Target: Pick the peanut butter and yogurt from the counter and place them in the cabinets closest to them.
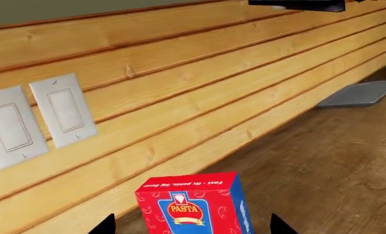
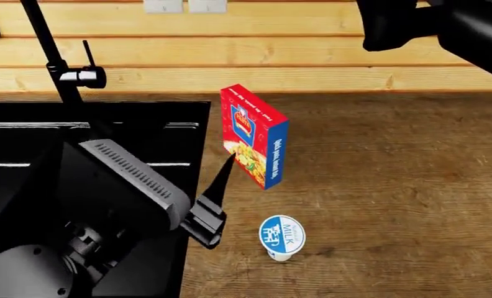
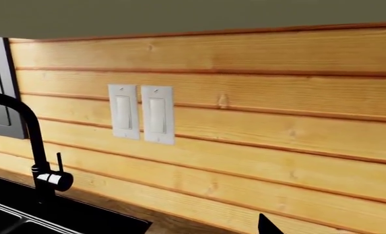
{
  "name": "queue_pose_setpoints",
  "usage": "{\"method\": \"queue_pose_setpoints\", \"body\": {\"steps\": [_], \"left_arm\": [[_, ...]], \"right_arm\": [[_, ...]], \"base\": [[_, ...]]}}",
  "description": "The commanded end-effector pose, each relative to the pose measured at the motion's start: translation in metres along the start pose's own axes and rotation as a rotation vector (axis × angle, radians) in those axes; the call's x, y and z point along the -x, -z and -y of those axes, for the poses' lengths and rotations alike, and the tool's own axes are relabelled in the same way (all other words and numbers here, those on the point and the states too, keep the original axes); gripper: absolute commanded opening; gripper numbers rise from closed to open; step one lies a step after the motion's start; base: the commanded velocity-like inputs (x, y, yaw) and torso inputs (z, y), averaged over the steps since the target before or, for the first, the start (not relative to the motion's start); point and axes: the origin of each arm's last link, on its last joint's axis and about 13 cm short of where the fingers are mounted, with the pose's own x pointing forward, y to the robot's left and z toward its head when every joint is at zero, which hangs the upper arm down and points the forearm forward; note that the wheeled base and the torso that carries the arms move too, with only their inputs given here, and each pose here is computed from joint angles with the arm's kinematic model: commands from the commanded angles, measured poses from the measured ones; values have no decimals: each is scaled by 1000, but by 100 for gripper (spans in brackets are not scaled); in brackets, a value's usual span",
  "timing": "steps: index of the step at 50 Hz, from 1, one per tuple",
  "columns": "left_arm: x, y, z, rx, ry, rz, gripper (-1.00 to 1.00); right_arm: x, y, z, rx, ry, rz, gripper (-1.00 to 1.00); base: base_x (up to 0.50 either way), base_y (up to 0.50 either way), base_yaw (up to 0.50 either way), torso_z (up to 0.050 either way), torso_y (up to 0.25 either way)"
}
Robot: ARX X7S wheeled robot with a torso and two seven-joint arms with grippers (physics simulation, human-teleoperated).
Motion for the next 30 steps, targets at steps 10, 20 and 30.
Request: {"method": "queue_pose_setpoints", "body": {"steps": [10, 20, 30], "left_arm": [[-1, 8, 3, 6, 352, -88, 100], [-3, 11, 11, -17, 463, -153, 100], [-12, 14, 20, -35, 524, -204, 100]], "right_arm": [[0, 0, 1, 4, 12, 13, 100], [-3, 1, 1, 4, 10, 14, 100], [-4, 2, 0, 1, 6, 12, 100]], "base": [[0, 0, 0, 0, 0], [0, 0, 0, 0, 0], [0, 0, 0, 0, 0]]}}
